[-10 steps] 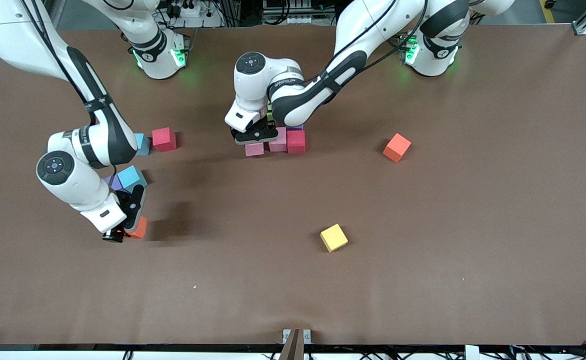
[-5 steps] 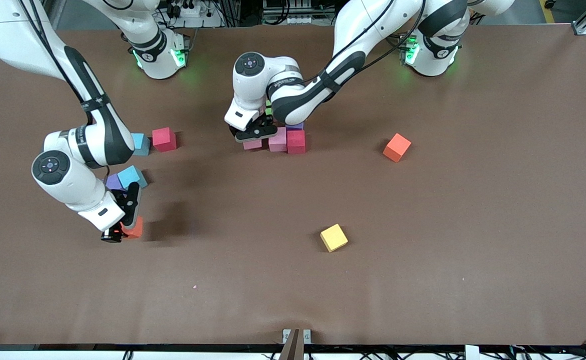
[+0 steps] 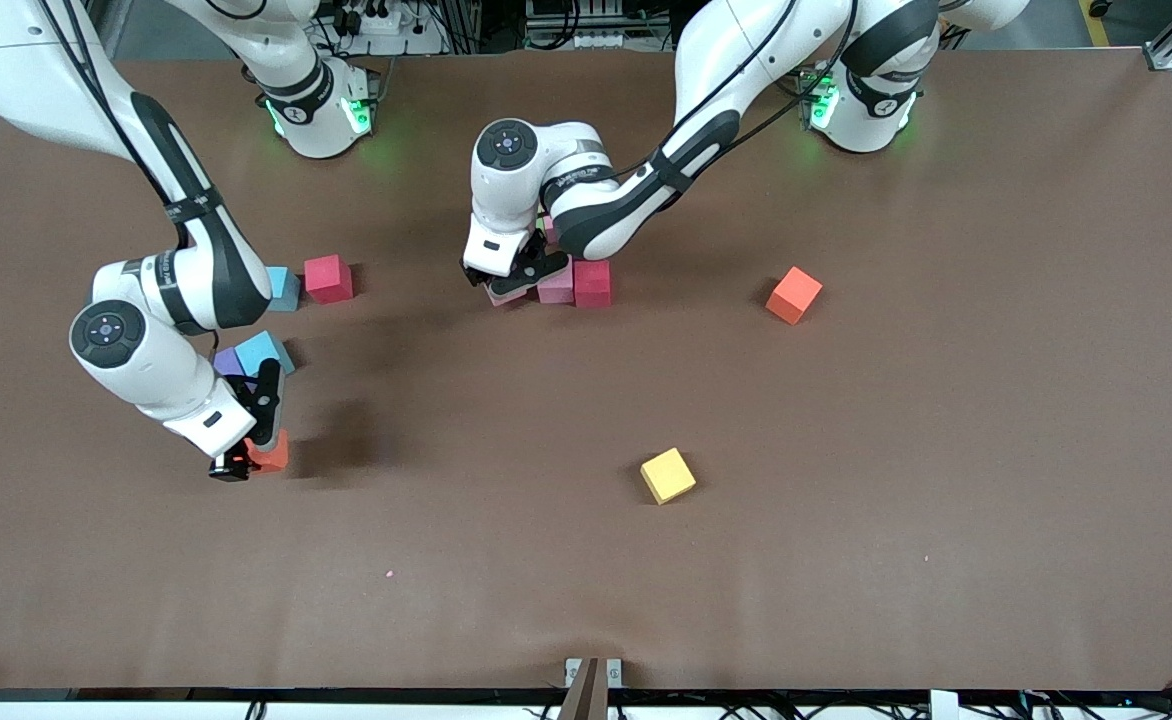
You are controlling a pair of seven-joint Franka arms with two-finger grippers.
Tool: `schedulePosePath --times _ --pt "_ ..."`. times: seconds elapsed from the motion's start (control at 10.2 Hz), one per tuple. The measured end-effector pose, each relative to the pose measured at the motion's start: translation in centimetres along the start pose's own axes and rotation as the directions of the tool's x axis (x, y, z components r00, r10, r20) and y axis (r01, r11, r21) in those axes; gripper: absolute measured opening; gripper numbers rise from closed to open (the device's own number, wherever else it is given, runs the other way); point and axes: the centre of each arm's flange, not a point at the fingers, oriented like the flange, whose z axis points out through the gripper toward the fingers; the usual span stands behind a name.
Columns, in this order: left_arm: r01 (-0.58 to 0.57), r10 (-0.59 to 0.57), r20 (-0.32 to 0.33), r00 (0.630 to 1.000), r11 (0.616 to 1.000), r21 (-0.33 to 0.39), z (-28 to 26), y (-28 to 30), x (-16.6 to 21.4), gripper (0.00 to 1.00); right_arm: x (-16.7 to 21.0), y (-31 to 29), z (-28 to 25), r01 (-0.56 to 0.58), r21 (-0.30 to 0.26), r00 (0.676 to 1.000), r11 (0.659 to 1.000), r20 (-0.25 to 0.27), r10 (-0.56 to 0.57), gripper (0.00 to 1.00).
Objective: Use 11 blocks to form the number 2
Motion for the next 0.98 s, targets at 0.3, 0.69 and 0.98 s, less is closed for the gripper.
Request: schedulePosePath --times 0.3,0.69,0.98 --pt "0.032 -0.032 -0.001 0.999 0.999 0.008 0.3 -0.2 -0.3 0.56 0.1 -0.1 0.1 0.003 -0.002 1.000 1.000 -0.001 -0.003 0.59" --pt "-0.006 0.006 -0.001 1.000 0.999 0.040 2.0 -1.1 -2.6 0.56 0.2 -0.3 0.4 0.006 -0.003 1.000 1.000 -0.004 -0.006 0.59" --pt "-0.042 0.042 0.004 0.999 0.995 0.087 4.0 -2.9 -4.8 0.56 0.2 -0.3 0.4 0.006 -0.004 1.000 1.000 -0.004 -0.006 0.59"
